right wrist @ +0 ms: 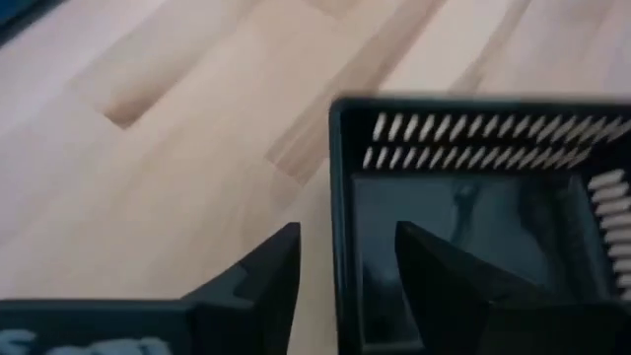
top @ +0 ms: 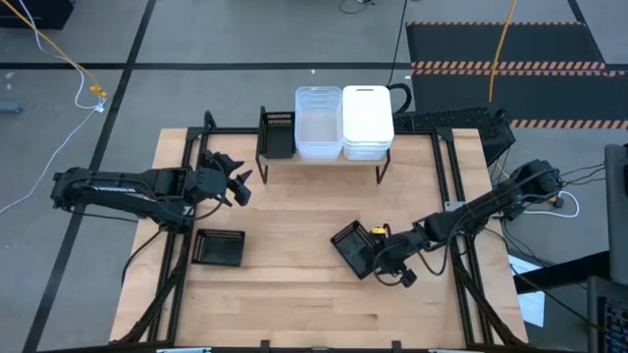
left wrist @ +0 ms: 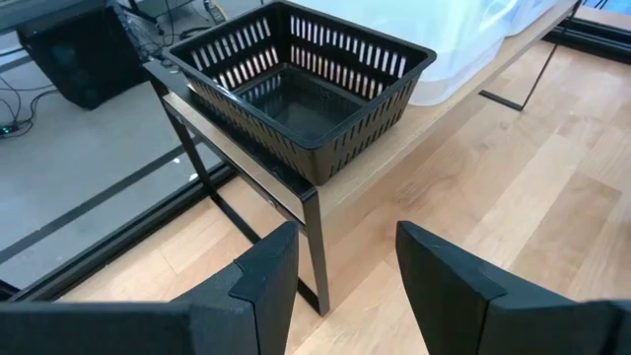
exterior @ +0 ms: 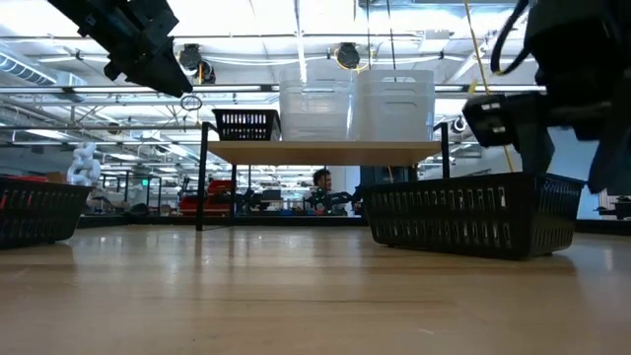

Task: Stack baskets on shelf by color
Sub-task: Stack the right black bin on top of the black bin on the shelf, then stack the black bin on top of the black bins on the shelf

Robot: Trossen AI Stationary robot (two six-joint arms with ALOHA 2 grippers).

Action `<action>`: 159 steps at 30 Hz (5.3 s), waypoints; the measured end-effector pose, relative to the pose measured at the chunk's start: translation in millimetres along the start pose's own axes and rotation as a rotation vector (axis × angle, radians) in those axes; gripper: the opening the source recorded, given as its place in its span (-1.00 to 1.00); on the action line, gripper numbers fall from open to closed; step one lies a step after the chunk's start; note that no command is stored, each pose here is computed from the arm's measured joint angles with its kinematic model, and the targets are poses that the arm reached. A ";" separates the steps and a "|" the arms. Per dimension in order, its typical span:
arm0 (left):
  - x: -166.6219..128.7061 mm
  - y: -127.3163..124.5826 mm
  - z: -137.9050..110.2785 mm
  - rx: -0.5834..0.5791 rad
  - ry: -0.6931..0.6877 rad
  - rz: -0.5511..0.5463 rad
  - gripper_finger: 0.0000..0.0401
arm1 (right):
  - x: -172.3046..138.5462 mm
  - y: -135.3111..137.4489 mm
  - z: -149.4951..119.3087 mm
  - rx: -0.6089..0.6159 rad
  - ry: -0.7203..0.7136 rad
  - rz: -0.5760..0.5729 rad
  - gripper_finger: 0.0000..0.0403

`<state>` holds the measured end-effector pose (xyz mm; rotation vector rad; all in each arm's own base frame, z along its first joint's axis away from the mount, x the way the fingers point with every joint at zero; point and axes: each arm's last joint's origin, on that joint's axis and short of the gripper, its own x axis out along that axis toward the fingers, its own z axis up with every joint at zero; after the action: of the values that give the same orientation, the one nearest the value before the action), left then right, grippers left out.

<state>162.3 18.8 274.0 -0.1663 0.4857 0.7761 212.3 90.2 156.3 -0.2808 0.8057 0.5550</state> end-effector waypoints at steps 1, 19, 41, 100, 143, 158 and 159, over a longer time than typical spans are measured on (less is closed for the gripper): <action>0.0 0.0 0.0 0.000 0.000 0.000 -0.13 | 1.4 0.1 -4.4 0.013 0.001 -0.016 -0.22; -21.3 -4.1 18.9 0.036 -0.162 -0.297 -0.13 | -38.5 -28.2 95.6 0.077 -0.405 0.075 -0.98; -57.9 33.9 7.6 0.075 -0.225 -0.195 -0.13 | -81.0 -223.2 232.2 -0.407 -0.355 -0.760 -1.00; -54.6 40.6 -4.8 0.013 -0.132 -0.069 -0.13 | -2.3 -227.3 186.6 -0.406 -0.223 -0.725 -0.44; -52.6 37.1 1.3 0.008 -0.182 -0.031 -0.13 | 197.4 -262.3 164.0 -0.560 -0.288 -0.234 -0.36; -51.7 36.4 0.7 0.015 -0.174 -0.027 -0.13 | 201.3 -252.2 169.1 -0.592 -0.253 -0.265 -0.87; -51.6 36.5 0.5 0.016 -0.172 -0.026 -0.13 | 202.8 -248.7 170.7 -0.616 -0.247 -0.268 -0.81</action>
<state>105.2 12.2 300.3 -0.0896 0.3263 0.7534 570.1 33.7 126.4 -0.8560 0.3311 0.5602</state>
